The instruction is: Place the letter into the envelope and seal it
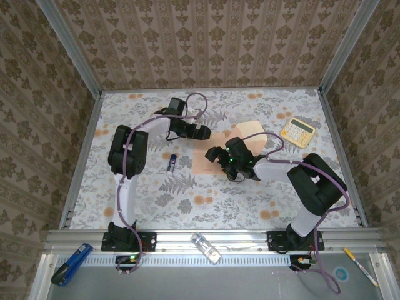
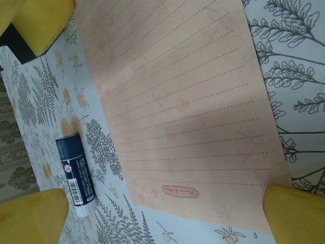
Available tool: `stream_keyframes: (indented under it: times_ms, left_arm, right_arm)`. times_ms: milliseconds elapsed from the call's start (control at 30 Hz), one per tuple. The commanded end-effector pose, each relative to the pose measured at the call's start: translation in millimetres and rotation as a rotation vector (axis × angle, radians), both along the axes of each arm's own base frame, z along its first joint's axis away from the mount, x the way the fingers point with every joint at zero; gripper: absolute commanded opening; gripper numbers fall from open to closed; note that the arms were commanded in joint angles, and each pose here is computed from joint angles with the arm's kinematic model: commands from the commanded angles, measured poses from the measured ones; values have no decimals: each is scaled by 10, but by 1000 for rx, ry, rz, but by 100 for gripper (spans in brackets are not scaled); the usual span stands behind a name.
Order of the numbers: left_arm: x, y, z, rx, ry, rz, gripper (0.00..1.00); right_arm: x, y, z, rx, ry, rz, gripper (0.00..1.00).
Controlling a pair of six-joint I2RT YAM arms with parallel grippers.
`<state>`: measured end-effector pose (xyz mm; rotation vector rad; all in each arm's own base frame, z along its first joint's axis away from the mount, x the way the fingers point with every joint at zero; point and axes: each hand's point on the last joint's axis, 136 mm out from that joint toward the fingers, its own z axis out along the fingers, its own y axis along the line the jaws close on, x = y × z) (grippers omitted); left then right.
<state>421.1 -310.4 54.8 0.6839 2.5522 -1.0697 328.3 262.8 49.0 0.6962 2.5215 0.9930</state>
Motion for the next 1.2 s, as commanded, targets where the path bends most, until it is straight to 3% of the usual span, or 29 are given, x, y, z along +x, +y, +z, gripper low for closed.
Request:
stream_keyframes:
  times_ms: [0, 167, 333, 533, 800, 1167]
  left_arm:
    - [-391, -54, 82, -26, 107, -67, 97]
    - [-398, 48, 123, 25, 58, -43, 97]
    - [-115, 318, 142, 119, -37, 92, 97]
    - [96, 440, 142, 192, -88, 144, 97]
    - [225, 383, -17, 207, -78, 151, 97]
    - [164, 322, -240, 249, -56, 129, 97]
  right_arm:
    - [-68, -45, -154, -36, 33, 6, 100]
    - [-73, -49, -157, -38, 33, 8, 100]
    - [-79, -53, -149, -45, 31, 15, 100]
    - [-81, -48, -119, -54, 22, 32, 100]
    - [-76, -30, -52, -79, 4, 71, 100]
    - [-59, -8, -26, -87, -5, 88, 100]
